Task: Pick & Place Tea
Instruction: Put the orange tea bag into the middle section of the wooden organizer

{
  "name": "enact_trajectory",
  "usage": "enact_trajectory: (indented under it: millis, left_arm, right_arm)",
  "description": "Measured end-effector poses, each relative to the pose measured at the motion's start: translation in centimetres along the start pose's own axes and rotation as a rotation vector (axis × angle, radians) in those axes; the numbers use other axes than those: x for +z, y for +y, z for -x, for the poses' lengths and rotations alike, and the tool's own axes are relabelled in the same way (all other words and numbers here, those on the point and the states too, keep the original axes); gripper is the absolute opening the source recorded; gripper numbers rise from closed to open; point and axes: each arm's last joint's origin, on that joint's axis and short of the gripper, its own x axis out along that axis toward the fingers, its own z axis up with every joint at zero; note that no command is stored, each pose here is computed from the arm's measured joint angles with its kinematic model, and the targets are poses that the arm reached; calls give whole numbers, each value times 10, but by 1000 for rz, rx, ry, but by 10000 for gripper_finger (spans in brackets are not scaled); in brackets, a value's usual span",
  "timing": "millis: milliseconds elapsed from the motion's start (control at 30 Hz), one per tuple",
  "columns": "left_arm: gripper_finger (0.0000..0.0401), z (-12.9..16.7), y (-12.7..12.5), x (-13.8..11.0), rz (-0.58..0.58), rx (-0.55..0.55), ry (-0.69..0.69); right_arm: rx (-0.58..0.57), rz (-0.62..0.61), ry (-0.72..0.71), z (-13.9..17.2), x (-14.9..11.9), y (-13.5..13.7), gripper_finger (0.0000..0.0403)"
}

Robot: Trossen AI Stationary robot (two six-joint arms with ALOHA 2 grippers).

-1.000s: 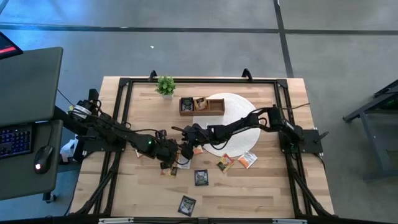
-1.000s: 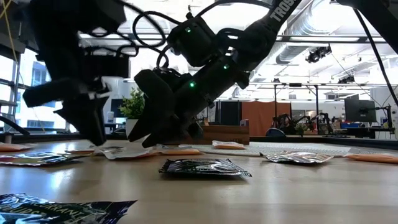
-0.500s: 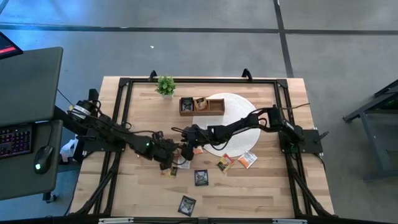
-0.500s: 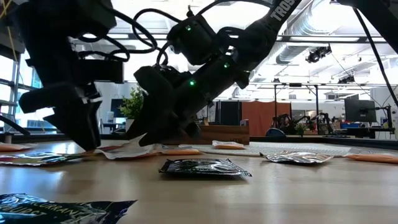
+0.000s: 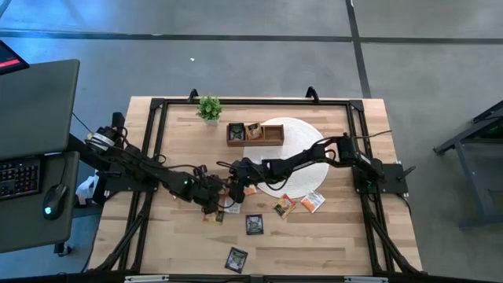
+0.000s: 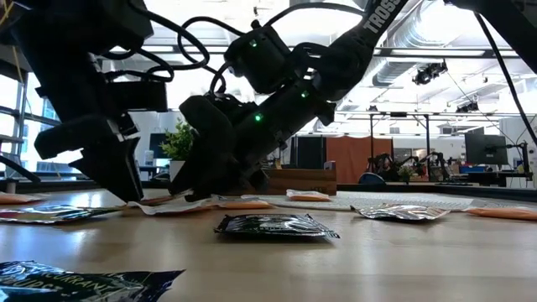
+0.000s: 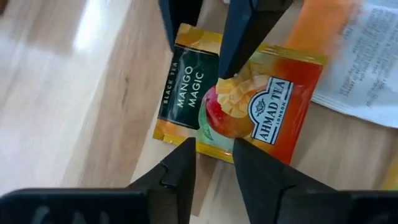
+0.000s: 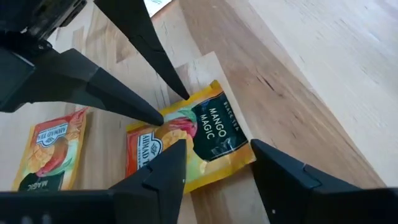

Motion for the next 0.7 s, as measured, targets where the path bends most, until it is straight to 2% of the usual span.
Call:
enact_trajectory:
  millis: [233,333,467,600,700]
  left_arm:
    - [104,0,1,1,13,59,-49]
    - [104,0,1,2,15,62,-53]
    - [104,1,2,2,13,60,-55]
    - [106,2,4,1,9,78,-55]
    - [123,2,5,1,2,107,-66]
  right_arm:
    - [-26,4,-23,0,1,-1,48]
    - [-35,48,-34,0,2,-2,8]
    - [-66,73,-48,0,2,-2,16]
    - [-94,157,-31,0,3,-6,4]
    - [-111,174,-30,0,5,-12,7]
